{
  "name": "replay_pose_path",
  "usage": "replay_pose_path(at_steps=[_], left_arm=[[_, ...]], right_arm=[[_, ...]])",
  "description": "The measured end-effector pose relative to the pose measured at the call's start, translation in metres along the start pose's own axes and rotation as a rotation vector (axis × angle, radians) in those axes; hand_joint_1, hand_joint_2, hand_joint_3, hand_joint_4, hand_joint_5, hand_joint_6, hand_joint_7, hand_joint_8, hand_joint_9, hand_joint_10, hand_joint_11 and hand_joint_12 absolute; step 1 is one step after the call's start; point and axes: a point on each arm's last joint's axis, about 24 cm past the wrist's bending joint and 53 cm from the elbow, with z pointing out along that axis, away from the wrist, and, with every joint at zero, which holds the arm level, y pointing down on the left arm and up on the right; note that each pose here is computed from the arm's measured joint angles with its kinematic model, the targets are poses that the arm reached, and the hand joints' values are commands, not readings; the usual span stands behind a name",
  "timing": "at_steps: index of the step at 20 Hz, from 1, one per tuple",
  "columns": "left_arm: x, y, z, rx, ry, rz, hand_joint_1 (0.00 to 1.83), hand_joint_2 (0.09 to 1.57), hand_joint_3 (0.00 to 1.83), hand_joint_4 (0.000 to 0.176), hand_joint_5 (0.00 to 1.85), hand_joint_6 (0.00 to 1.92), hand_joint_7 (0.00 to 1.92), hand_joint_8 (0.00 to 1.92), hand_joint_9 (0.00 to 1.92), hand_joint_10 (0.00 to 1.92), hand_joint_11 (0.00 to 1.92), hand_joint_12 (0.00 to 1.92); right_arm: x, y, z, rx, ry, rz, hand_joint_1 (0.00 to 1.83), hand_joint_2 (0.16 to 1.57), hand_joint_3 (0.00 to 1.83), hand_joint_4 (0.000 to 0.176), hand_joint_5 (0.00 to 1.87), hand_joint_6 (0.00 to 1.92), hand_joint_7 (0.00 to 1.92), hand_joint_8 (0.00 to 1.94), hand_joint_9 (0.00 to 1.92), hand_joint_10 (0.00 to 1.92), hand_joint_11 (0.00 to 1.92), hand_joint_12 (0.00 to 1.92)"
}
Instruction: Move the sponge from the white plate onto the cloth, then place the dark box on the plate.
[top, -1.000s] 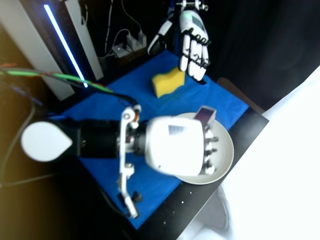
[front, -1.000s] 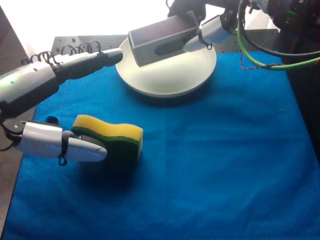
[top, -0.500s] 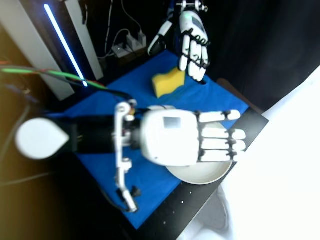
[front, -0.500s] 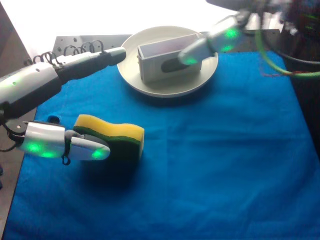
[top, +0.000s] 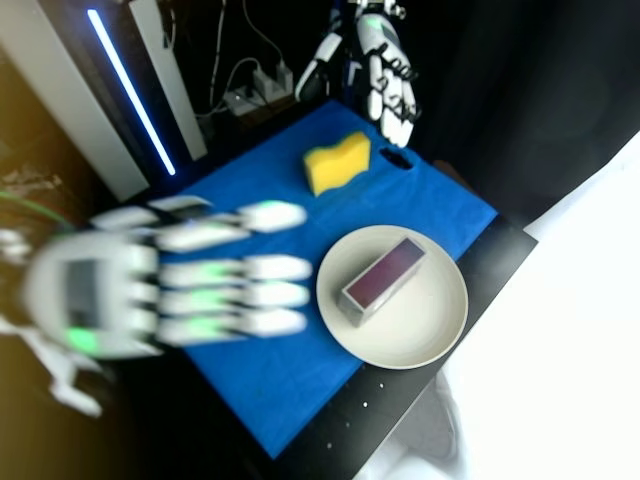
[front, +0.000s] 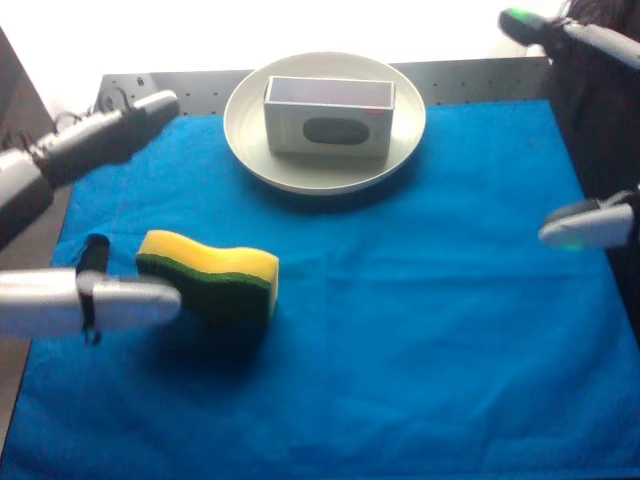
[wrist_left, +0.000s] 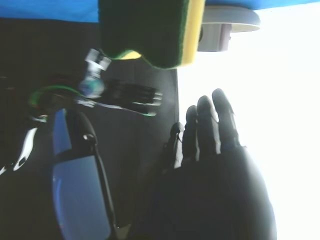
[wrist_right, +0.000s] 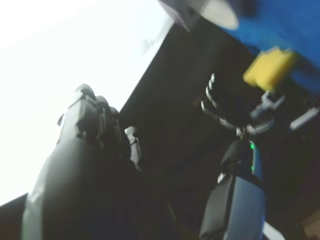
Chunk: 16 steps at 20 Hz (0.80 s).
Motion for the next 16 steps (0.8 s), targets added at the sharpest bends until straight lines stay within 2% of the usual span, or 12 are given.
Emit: replay_pose_path(at_steps=[2,3,4,5,7,8,9,10,11,14,15,16], left_arm=[[-0.005,-0.008,-0.006,0.031,-0.029,0.007,0.61,0.90,0.01,0.078,0.07,0.00,0.07,0.00,0.14,0.00,0.00,0.78],[-0.006,-0.007,-0.012,0.023,-0.050,0.003,0.50,0.94,0.02,0.084,0.05,0.00,0.01,0.00,0.09,0.00,0.00,0.73],[-0.008,-0.003,-0.017,0.005,-0.074,0.003,0.37,0.98,0.02,0.140,0.01,0.00,0.00,0.00,0.03,0.00,0.00,0.60],[-0.018,-0.002,-0.023,0.004,-0.143,-0.016,0.33,1.00,0.02,0.169,0.00,0.00,0.00,0.00,0.01,0.00,0.00,0.50],[-0.027,-0.007,-0.027,0.038,-0.214,-0.041,0.33,1.06,0.01,0.176,0.00,0.00,0.00,0.00,0.00,0.00,0.00,0.21],[-0.027,-0.012,-0.029,0.058,-0.234,-0.052,0.25,1.05,0.00,0.169,0.00,0.00,0.00,0.00,0.00,0.00,0.00,0.19],[-0.025,-0.016,-0.030,0.078,-0.243,-0.067,0.18,1.13,0.02,0.146,0.00,0.00,0.00,0.00,0.00,0.00,0.00,0.03],[-0.024,-0.017,-0.030,0.081,-0.243,-0.072,0.18,1.13,0.02,0.146,0.00,0.00,0.00,0.00,0.00,0.00,0.00,0.03],[-0.023,-0.021,-0.029,0.096,-0.241,-0.072,0.21,1.11,0.01,0.165,0.00,0.00,0.00,0.00,0.00,0.00,0.00,0.00],[-0.037,-0.040,-0.019,0.172,-0.274,-0.045,0.20,1.00,0.00,0.138,0.00,0.00,0.00,0.00,0.00,0.00,0.00,0.00],[-0.044,-0.051,-0.015,0.207,-0.288,-0.030,0.16,0.99,0.00,0.145,0.00,0.00,0.00,0.00,0.00,0.00,0.00,0.00],[-0.049,-0.061,-0.012,0.243,-0.297,-0.014,0.15,0.98,0.00,0.108,0.00,0.00,0.00,0.00,0.00,0.00,0.00,0.00]], right_arm=[[-0.014,0.011,-0.017,-0.061,-0.101,0.058,0.58,0.82,0.01,0.176,0.00,0.00,0.00,0.00,0.00,0.00,0.00,0.00],[-0.017,0.011,-0.029,-0.066,-0.139,0.083,0.64,0.84,0.02,0.176,0.00,0.00,0.00,0.00,0.00,0.00,0.00,0.00],[-0.015,0.008,-0.039,-0.063,-0.175,0.114,0.63,0.86,0.03,0.176,0.00,0.00,0.00,0.00,0.00,0.00,0.00,0.00],[-0.009,0.002,-0.055,-0.053,-0.220,0.164,0.60,0.93,0.02,0.176,0.00,0.00,0.00,0.00,0.00,0.00,0.00,0.00],[-0.001,0.000,-0.074,-0.046,-0.246,0.196,0.55,0.98,0.02,0.176,0.00,0.00,0.00,0.00,0.00,0.00,0.00,0.00],[0.001,-0.002,-0.082,-0.034,-0.260,0.208,0.52,0.98,0.01,0.176,0.00,0.00,0.00,0.00,0.00,0.00,0.01,0.01],[-0.001,-0.006,-0.085,-0.021,-0.280,0.211,0.61,0.97,0.01,0.176,0.00,0.00,0.00,0.00,0.00,0.00,0.00,0.00],[-0.003,-0.006,-0.086,-0.021,-0.286,0.211,0.61,0.97,0.01,0.176,0.00,0.00,0.00,0.00,0.00,0.00,0.00,0.00],[-0.003,-0.005,-0.086,-0.028,-0.287,0.210,0.73,0.97,0.00,0.176,0.00,0.00,0.00,0.00,0.00,0.00,0.00,0.00],[0.010,0.005,-0.077,-0.062,-0.224,0.213,0.67,0.92,0.00,0.176,0.00,0.00,0.00,0.00,0.02,0.01,0.00,0.00],[0.015,0.015,-0.070,-0.096,-0.190,0.210,0.60,0.92,0.00,0.176,0.00,0.00,0.00,0.00,0.03,0.01,0.02,0.01],[0.013,0.025,-0.063,-0.126,-0.173,0.198,0.54,0.96,0.01,0.176,0.01,0.00,0.00,0.00,0.04,0.01,0.02,0.01]])
